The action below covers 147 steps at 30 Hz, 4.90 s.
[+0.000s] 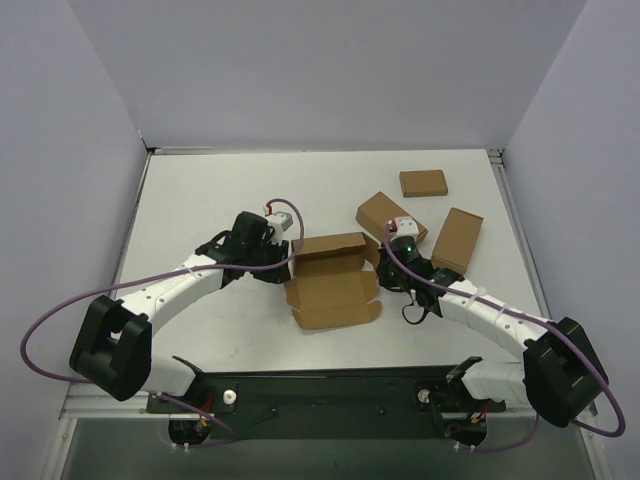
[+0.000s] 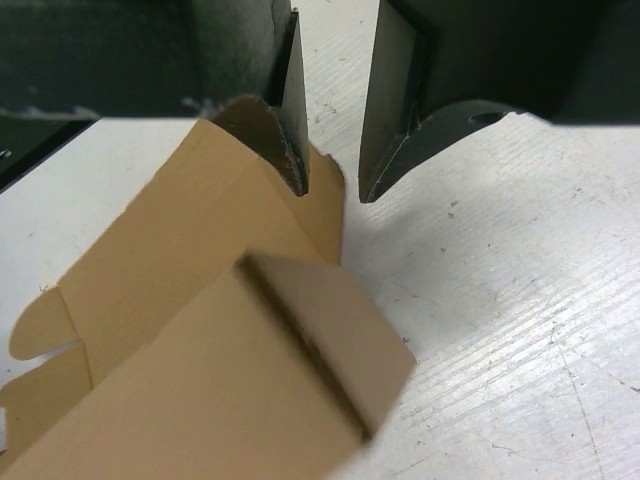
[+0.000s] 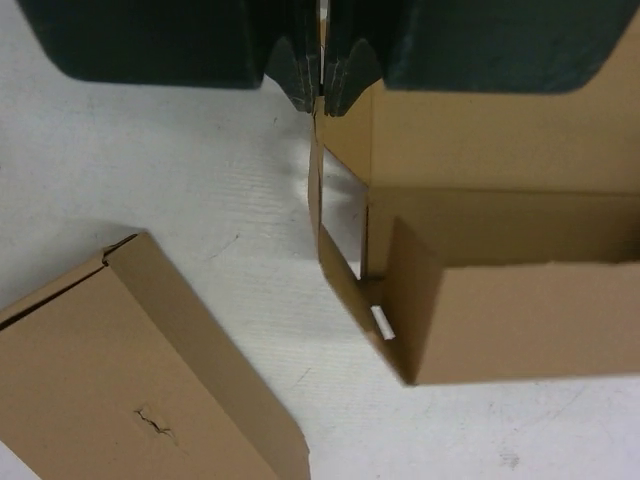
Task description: Fold the paper box
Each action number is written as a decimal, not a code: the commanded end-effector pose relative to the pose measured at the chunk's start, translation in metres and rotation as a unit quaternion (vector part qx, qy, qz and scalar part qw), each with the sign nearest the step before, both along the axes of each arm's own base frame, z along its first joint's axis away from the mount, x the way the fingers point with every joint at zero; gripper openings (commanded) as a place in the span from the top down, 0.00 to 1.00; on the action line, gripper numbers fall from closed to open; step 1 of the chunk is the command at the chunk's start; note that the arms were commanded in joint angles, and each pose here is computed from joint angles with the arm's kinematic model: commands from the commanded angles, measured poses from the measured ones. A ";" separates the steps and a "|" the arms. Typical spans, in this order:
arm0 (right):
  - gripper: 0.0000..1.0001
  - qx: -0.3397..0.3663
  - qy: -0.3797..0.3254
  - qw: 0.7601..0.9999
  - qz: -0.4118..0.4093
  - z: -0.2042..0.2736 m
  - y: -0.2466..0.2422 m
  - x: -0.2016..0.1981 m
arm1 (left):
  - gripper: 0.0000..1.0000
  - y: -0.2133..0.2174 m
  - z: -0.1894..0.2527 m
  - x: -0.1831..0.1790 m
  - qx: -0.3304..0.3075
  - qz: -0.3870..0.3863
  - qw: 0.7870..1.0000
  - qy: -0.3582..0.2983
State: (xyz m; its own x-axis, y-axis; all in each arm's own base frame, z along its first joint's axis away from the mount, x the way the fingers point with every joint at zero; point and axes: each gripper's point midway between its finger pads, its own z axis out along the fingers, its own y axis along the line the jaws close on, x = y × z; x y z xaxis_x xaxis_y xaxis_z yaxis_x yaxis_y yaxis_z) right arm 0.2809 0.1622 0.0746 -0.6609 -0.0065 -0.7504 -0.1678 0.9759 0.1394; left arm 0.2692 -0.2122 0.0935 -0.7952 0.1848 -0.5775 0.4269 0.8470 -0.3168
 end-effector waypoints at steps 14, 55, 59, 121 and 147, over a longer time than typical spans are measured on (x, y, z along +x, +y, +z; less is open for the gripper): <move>1.00 -0.048 0.023 0.998 0.019 0.011 0.030 -0.009 | 0.59 0.012 0.065 0.008 0.036 0.030 0.987 -0.155; 1.00 -0.015 0.050 0.998 0.019 0.015 0.051 -0.016 | 0.91 -0.152 -0.070 -0.059 -0.207 -0.056 0.972 -0.095; 1.00 0.013 0.058 0.998 0.008 0.014 0.064 -0.022 | 0.91 -0.160 -0.068 -0.063 -0.218 -0.064 0.969 -0.094; 1.00 -0.031 0.080 0.996 -0.028 -0.017 0.061 -0.034 | 0.30 0.057 0.075 0.115 -0.151 0.243 0.943 -0.169; 1.00 -0.026 0.099 0.995 -0.002 0.009 0.077 -0.034 | 0.69 0.048 -0.001 0.091 -0.134 0.230 0.958 -0.106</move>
State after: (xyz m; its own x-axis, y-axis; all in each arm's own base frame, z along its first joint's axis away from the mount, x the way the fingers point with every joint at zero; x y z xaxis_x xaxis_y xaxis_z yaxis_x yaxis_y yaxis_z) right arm 0.2486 0.2357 0.0690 -0.7916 -0.0217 -0.6107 -0.1200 0.9854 0.1205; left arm 0.3706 -0.1614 0.1041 -0.6024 -0.3523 -0.7162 0.1029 0.8556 -0.5073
